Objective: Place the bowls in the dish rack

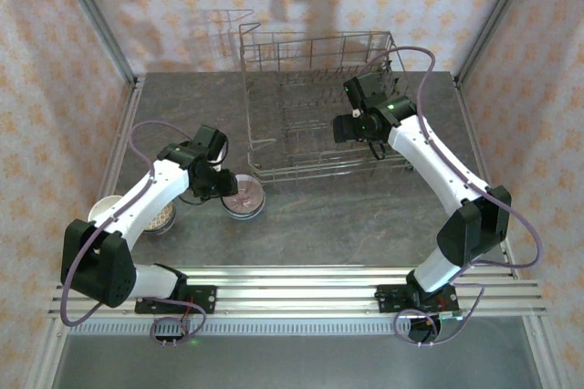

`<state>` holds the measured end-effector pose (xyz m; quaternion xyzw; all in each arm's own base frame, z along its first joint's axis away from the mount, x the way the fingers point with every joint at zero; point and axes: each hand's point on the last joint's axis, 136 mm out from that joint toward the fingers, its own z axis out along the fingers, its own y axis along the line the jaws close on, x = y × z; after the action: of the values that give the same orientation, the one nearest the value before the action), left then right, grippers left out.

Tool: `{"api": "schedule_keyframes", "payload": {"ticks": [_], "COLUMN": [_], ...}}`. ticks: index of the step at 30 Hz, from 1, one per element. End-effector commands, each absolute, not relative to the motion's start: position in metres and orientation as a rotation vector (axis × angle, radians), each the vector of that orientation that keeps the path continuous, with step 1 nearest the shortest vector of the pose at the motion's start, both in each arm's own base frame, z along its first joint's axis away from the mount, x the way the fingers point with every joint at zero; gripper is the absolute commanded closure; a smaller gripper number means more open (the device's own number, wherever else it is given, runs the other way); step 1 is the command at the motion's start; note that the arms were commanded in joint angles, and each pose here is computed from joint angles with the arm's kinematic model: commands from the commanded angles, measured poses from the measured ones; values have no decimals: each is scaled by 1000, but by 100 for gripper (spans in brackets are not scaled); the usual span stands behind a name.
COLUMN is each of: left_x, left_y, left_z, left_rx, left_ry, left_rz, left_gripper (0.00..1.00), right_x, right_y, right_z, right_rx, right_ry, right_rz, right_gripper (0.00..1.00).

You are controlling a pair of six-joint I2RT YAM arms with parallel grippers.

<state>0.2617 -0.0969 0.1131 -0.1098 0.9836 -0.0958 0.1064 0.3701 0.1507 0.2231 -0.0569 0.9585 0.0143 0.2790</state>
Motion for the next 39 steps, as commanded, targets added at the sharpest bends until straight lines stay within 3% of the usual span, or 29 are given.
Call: {"api": "schedule_keyframes", "payload": {"ticks": [1,29,39], "left_x": [265,261,261], "left_y": [-107,-102,-101], "left_z": [112,80,88], "left_rx": [-336,-357,-358], "left_ry": [2890,2955,2932], "left_rz": [-355,-283,-271], "left_gripper": [55,53,76], "right_x": [373,376,377], "right_y": [155,155,154], "right_z": [227,217,216], "right_rx": [-176,-197,-202], "right_ry": [2556,2572,2571], "right_rz": [40,7,1], "right_gripper": [19,19,19]}}
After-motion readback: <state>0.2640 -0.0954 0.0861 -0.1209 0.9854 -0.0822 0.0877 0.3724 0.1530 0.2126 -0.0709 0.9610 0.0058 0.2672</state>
